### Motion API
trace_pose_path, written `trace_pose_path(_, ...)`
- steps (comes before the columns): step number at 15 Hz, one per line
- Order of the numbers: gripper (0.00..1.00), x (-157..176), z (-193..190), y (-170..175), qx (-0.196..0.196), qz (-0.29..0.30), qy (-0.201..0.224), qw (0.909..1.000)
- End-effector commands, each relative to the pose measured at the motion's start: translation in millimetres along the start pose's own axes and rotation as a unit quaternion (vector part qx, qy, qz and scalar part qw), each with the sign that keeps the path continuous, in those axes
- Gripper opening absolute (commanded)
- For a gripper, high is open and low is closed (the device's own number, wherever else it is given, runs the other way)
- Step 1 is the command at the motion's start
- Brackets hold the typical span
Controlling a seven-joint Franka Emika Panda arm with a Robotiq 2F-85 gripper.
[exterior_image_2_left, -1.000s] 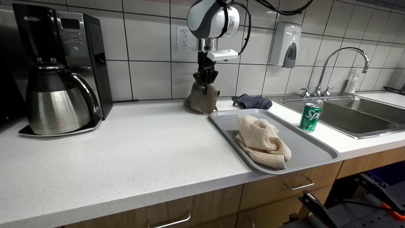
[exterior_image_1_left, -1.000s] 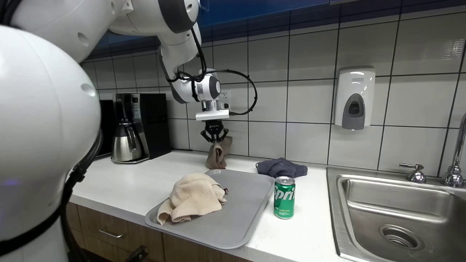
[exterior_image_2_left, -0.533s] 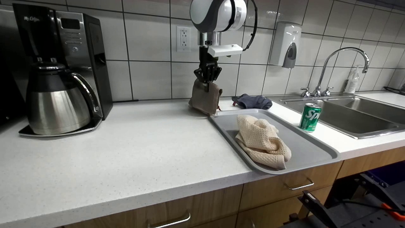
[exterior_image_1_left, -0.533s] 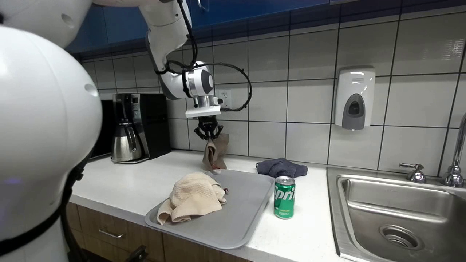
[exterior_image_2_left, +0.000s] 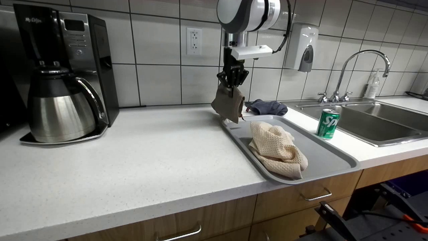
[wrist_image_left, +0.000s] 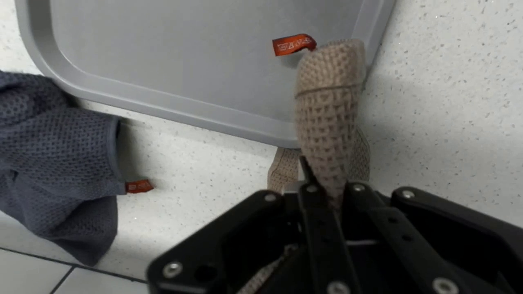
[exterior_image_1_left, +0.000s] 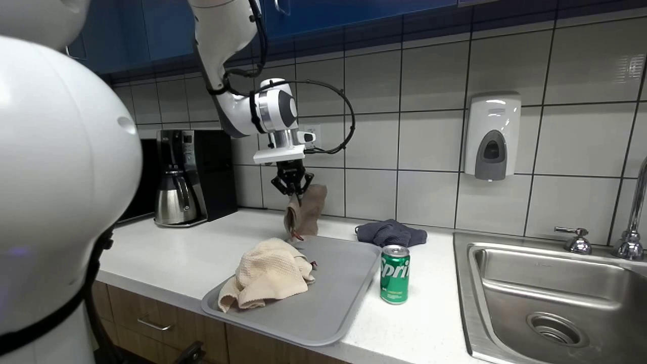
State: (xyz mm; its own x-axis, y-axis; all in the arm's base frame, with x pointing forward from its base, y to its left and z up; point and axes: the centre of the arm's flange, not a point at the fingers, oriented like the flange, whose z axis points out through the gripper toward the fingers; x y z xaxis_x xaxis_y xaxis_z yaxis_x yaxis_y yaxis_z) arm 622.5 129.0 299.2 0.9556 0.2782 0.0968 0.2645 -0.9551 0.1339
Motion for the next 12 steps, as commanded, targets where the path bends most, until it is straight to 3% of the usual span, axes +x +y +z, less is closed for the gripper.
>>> trace_pose_path(1, 0.02, -33, -10, 15, -0.019, 0.028, 0.01, 0.9994)
trace_pose_path(12, 0.02, -57, -5, 41, -0.025, 0.049, -0.008, 0.9984)
